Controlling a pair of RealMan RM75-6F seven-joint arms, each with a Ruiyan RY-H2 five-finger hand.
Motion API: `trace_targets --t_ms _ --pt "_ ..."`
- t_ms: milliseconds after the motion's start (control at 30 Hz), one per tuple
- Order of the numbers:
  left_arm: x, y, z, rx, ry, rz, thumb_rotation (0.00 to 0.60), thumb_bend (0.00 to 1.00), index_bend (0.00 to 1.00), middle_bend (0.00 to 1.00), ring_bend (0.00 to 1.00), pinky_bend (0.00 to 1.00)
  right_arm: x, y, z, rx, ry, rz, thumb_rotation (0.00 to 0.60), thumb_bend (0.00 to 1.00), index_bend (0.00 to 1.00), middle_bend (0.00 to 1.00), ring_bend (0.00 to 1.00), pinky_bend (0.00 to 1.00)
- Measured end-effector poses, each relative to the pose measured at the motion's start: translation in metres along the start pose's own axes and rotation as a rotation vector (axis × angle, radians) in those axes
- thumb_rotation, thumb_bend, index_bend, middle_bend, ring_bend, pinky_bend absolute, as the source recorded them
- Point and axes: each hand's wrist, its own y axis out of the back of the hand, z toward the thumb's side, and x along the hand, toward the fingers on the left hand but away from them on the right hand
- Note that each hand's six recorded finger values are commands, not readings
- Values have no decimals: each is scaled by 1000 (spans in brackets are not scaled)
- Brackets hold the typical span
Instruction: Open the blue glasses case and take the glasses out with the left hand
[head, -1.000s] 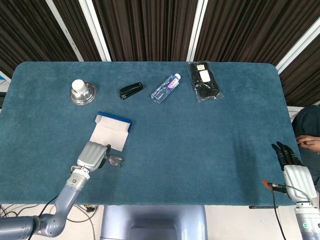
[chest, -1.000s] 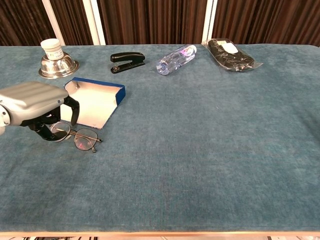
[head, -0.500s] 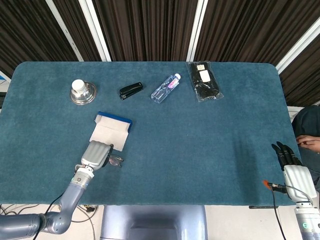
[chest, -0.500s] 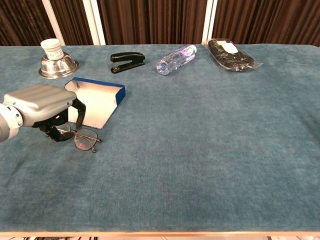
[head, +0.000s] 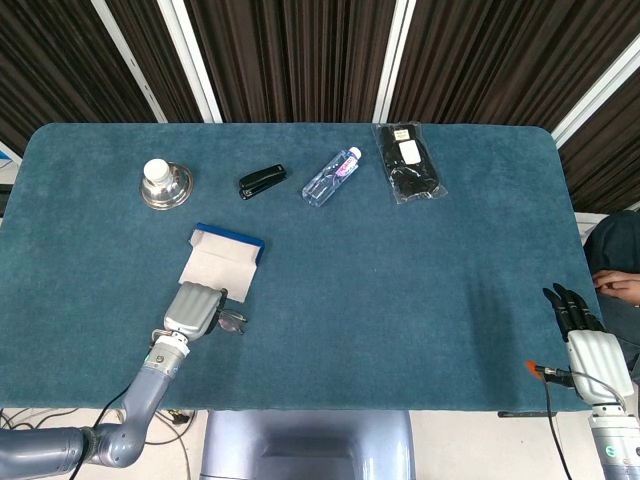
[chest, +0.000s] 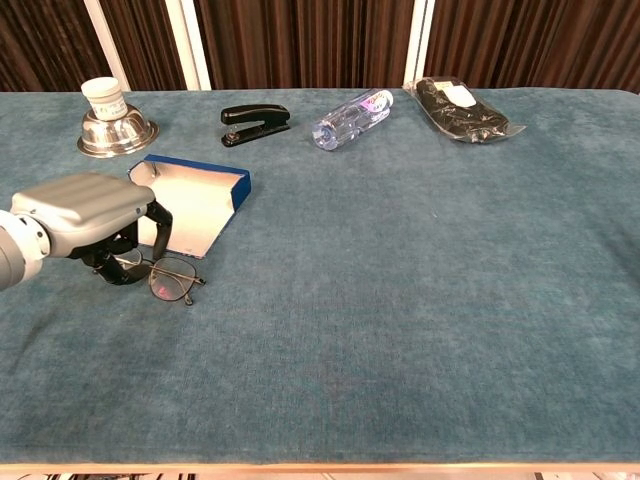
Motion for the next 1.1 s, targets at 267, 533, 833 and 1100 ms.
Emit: trace_targets --t_ms 267,533,833,1100 --pt "1 -1 -1 -3 7 -3 600 386 534 1000 970 1000 0 0 0 -3 0 2 600 141 0 0 0 232" --pt "1 -3 -1 -8 11 -7 600 427 561 1000 970 1000 0 0 0 -4 0 1 600 142 0 0 0 232" --pt "1 -4 -1 -15 13 -2 600 428 583 1000 970 1000 0 0 0 -5 -1 0 600 143 0 0 0 232" --pt "0 5 3 -33 5 20 600 441 592 1000 970 1000 0 0 0 -8 -1 -1 600 142 0 0 0 232"
